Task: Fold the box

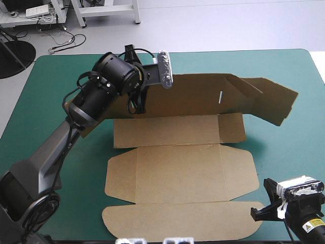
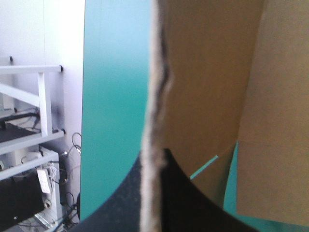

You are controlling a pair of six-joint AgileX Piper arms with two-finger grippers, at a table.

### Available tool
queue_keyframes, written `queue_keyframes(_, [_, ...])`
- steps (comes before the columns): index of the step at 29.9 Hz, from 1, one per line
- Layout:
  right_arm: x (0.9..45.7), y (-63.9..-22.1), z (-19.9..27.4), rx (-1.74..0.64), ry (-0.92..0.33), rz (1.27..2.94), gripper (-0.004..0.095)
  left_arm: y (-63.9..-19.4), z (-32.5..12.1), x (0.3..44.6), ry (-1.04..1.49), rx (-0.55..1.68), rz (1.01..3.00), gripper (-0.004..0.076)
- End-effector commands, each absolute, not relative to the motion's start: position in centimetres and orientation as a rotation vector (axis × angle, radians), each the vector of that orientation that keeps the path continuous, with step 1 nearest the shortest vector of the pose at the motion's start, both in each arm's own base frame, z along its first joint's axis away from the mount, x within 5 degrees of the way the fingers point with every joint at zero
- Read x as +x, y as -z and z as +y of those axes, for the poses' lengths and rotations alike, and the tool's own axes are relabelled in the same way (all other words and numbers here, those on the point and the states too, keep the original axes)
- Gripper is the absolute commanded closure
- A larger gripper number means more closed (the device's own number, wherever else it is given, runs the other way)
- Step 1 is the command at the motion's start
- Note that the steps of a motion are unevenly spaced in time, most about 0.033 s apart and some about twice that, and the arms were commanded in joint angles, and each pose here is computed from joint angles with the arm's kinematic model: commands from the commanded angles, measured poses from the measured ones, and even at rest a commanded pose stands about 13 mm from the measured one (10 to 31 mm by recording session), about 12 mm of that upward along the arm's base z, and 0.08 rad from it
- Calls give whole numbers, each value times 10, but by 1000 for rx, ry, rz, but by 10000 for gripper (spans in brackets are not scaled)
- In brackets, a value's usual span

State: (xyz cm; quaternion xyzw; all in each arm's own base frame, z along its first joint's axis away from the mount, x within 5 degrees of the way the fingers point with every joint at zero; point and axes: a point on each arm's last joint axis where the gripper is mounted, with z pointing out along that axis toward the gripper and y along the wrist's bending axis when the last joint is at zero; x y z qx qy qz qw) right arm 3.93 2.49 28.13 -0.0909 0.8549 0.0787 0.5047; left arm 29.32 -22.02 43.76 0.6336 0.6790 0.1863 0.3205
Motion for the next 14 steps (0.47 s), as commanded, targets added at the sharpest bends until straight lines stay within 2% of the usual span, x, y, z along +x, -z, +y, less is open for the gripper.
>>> queue_keyframes(1, [43, -295, 24, -195, -186, 1999, 926, -466, -226, 270, -511, 1603, 1639, 734])
queue_keyframes(7, [45, -313, 24, -174, -196, 1981, 926, -442, -241, 275, -640, 1537, 1607, 734])
queue_keyframes(14, [64, -360, 21, -152, -194, 1938, 926, -417, -248, 278, -708, 1363, 1527, 734])
